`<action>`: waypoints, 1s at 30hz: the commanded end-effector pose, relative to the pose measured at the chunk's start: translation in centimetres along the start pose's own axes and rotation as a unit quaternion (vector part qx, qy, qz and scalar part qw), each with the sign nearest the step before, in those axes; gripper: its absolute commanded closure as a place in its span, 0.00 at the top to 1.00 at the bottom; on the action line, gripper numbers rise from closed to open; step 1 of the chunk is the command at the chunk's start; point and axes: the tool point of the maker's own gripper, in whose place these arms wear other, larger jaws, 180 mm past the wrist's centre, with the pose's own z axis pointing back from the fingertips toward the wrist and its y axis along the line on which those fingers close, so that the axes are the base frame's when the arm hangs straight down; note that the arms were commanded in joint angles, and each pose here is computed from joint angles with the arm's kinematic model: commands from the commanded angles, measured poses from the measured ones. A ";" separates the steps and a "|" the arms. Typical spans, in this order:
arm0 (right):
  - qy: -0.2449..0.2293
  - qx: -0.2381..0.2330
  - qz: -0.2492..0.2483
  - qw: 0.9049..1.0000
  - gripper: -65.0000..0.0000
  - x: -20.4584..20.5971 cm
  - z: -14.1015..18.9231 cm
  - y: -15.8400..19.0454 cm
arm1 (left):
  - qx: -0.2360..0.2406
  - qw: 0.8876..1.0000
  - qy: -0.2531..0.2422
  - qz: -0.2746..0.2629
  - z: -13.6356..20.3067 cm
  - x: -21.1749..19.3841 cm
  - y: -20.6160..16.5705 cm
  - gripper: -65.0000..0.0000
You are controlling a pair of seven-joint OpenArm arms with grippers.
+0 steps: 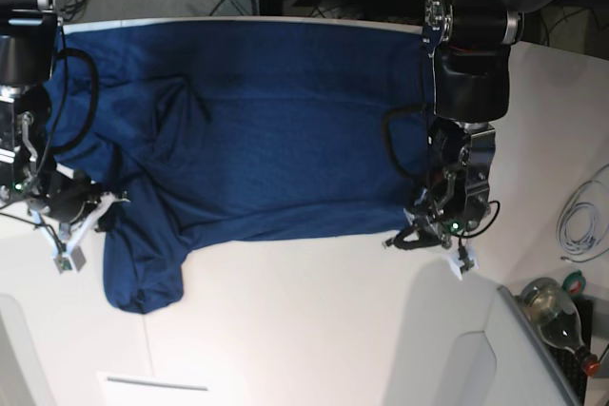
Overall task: Layout the t-shirt on the table in an organized manner, then fold the t-shirt properly
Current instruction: 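Fold the held side edges inward toward the shirt middle with both grippers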
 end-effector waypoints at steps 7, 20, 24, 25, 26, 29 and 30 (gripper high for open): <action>-0.032 -0.007 0.005 0.999 0.00 2.5 0.7 -0.9 | -0.006 0.997 -0.048 0.063 1.2 4.2 1.1 0.00; -0.038 -0.009 0.007 0.999 0.00 3.3 0.8 -1.1 | -0.045 0.967 -0.092 0.232 3.7 6.6 4.0 0.00; -0.057 -0.027 -0.022 0.998 0.00 3.9 1.7 -3.1 | -0.067 0.960 -0.079 0.261 3.4 6.1 3.4 0.00; -0.062 -0.030 -0.026 0.997 0.00 4.2 1.9 -3.4 | -0.067 0.960 -0.076 0.262 3.3 5.9 3.4 0.00; -0.065 -0.033 -0.030 0.997 0.00 4.4 2.0 -3.7 | -0.067 0.960 -0.072 0.263 3.1 5.8 3.3 0.00; -0.070 -0.038 -0.038 0.996 0.00 4.5 2.3 -4.3 | -0.068 0.960 -0.065 0.265 2.8 5.4 3.0 0.00; -0.071 -0.040 -0.040 0.996 0.00 4.6 2.4 -4.4 | -0.068 0.960 -0.063 0.266 2.7 5.2 2.9 0.00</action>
